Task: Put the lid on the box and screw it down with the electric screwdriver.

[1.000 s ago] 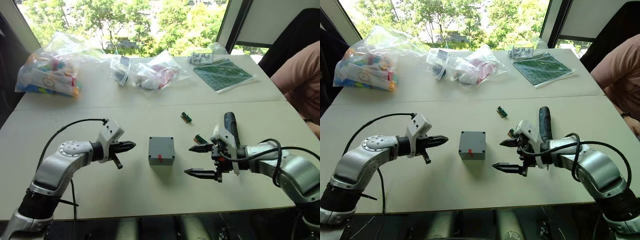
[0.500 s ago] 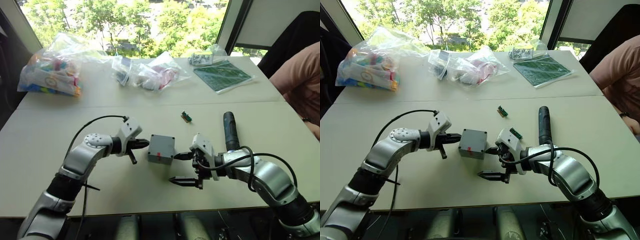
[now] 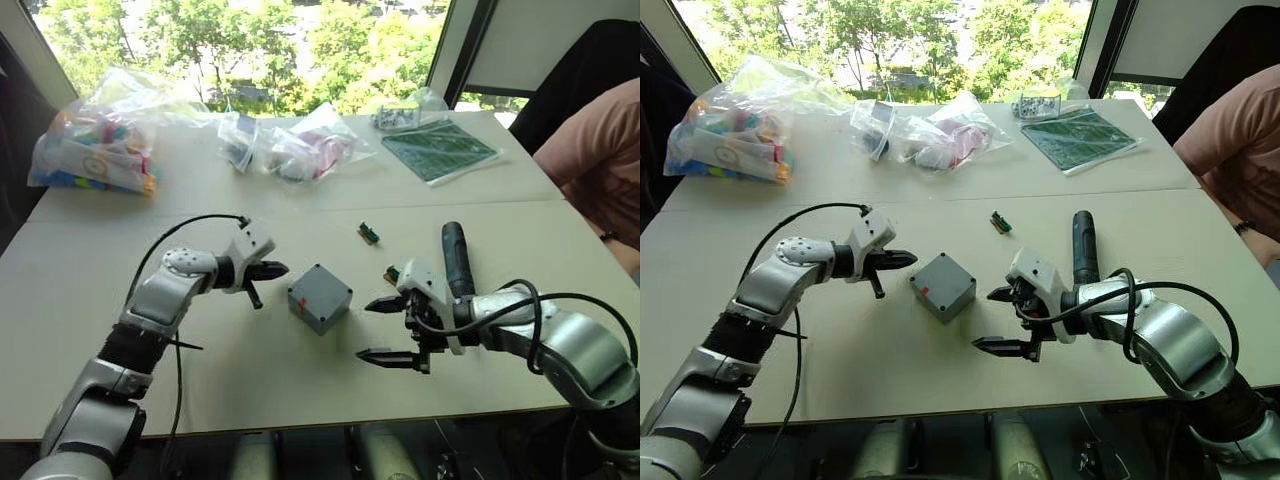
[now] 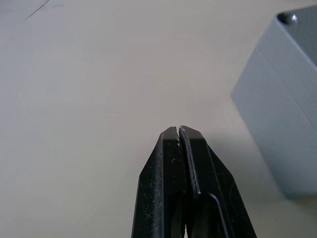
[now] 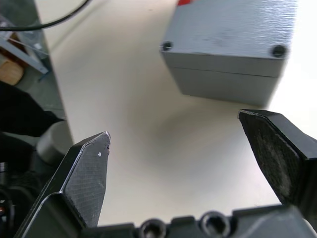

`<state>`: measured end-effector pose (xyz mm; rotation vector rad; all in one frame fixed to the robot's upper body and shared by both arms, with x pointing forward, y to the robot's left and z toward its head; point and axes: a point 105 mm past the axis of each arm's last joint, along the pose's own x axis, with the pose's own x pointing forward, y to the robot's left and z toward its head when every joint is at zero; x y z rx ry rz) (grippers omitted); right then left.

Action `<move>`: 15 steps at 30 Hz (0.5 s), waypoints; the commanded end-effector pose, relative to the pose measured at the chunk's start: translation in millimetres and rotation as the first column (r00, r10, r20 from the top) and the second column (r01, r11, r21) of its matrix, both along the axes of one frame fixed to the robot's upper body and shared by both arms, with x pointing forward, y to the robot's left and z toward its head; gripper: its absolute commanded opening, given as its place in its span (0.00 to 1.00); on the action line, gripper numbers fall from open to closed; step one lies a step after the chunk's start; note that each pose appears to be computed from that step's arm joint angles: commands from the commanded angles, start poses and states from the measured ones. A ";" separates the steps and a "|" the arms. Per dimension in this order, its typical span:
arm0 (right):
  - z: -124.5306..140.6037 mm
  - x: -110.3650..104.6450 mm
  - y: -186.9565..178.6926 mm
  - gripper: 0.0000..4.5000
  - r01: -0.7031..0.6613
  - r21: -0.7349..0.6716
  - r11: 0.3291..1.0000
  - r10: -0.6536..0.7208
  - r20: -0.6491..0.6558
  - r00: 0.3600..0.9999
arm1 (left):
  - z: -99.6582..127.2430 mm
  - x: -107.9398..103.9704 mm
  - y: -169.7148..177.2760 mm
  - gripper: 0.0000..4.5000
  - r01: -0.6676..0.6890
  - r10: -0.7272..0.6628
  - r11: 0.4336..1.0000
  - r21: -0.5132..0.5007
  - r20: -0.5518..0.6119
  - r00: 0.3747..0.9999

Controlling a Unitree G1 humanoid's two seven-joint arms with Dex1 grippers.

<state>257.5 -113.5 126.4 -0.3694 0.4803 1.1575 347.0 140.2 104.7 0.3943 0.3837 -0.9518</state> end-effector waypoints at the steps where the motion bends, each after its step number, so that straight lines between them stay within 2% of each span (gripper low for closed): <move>1: 2.1 15.9 -3.7 0.99 -0.002 -0.038 0.999 0.005 0.090 0.996 | 12.2 -17.5 0.0 0.00 0.031 -0.031 0.999 -0.039 0.002 1.000; 2: -0.3 18.9 -4.5 0.99 -0.005 -0.049 0.999 0.010 0.099 0.995 | 11.1 -23.6 -0.1 0.00 0.037 -0.038 0.998 -0.047 -0.016 0.999; 4: -8.1 30.5 1.5 0.99 -0.026 -0.042 0.999 0.030 0.104 0.994 | -1.7 -53.9 -1.2 0.00 0.086 -0.092 0.994 -0.060 -0.106 0.990; 6: -14.3 34.6 8.7 0.99 -0.074 -0.053 0.996 0.080 0.107 0.991 | -5.9 -67.5 -9.6 0.00 0.110 -0.121 0.990 -0.085 -0.139 0.983; 10: -13.7 34.0 17.2 0.99 -0.140 -0.045 0.989 0.144 0.110 0.983 | -5.1 -67.0 -28.0 0.00 0.139 -0.153 0.984 -0.111 -0.128 0.980; 14: -12.1 29.2 21.7 0.99 -0.175 -0.034 0.984 0.178 0.096 0.979 | -4.9 -59.5 -36.0 0.00 0.141 -0.153 0.984 -0.113 -0.108 0.982; 15: -12.1 22.3 22.6 0.99 -0.192 -0.028 0.981 0.194 0.076 0.978 | -3.9 -53.2 -37.7 0.00 0.134 -0.145 0.984 -0.114 -0.093 0.985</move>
